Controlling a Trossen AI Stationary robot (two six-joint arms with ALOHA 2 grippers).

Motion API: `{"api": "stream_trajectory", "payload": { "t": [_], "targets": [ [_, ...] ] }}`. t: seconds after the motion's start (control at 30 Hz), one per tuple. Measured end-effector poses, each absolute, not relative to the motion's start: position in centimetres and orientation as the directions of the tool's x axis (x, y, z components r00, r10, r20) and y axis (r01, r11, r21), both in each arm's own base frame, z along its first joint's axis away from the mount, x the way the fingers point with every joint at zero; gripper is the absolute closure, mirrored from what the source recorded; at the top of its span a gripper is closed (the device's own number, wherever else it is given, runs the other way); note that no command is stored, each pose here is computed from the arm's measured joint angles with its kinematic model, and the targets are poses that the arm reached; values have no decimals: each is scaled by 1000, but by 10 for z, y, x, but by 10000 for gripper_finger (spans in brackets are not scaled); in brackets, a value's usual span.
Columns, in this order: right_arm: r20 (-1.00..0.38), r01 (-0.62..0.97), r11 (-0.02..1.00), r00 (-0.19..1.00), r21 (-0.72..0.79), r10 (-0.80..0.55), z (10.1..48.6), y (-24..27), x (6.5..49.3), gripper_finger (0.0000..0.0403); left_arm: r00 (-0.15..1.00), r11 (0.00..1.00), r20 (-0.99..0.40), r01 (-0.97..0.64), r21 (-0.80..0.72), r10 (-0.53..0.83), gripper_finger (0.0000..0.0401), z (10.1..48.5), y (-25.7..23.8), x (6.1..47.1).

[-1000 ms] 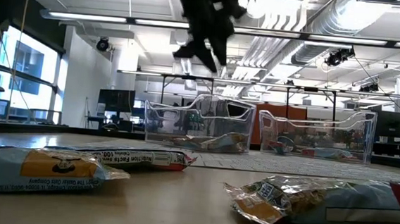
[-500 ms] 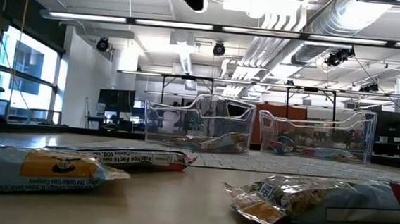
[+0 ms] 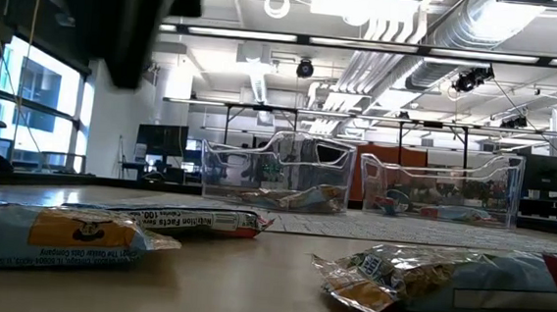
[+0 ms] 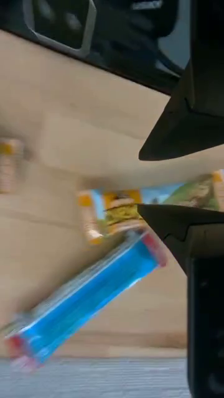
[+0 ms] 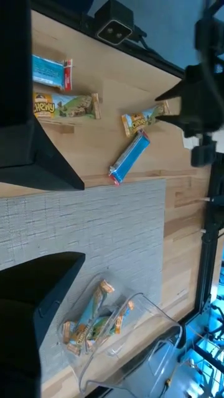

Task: Pick and place Granola Bars by type
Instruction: Put the yellow granola bar into the top middle transparent bin

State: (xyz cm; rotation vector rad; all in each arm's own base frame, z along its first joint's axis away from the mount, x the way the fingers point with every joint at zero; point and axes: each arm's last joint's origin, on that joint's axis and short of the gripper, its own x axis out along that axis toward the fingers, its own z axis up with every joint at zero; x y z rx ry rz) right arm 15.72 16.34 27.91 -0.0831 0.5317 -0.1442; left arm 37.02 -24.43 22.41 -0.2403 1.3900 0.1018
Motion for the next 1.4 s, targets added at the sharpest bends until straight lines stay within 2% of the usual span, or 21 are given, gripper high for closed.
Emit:
{"api": "stream_trajectory", "payload": {
  "t": [0.13, 0.43, 0.57, 0.8, 0.93, 1.07, 1.4],
  "targets": [
    [-479, 137, 982, 858, -130, -183, 280, 163, 157, 249, 55, 963, -994, -249, -103, -92, 254, 214, -243, 366],
    [-478, 139, 982, 859, -127, -184, 280, 163, 157, 249, 70, 947, -993, -302, -111, -94, 181, 210, -245, 368],
    [-479, 140, 982, 859, -126, -184, 280, 163, 157, 249, 13, 929, -996, -360, -85, -86, 176, 193, -244, 361],
    [-479, 140, 982, 858, -126, -184, 280, 163, 157, 249, -63, 928, -990, -362, -94, -125, 176, 159, -247, 348],
    [-478, 141, 982, 859, -126, -185, 280, 163, 157, 249, -77, 928, -989, -362, -92, -128, 176, 153, -243, 345],
    [-478, 141, 982, 859, -127, -185, 280, 163, 157, 249, -59, 936, -990, -338, -100, -127, 196, 150, -242, 345],
    [-477, 142, 982, 859, -126, -186, 280, 163, 157, 249, -62, 939, -987, -324, -119, -146, 310, 156, -236, 349]
  ]
}}
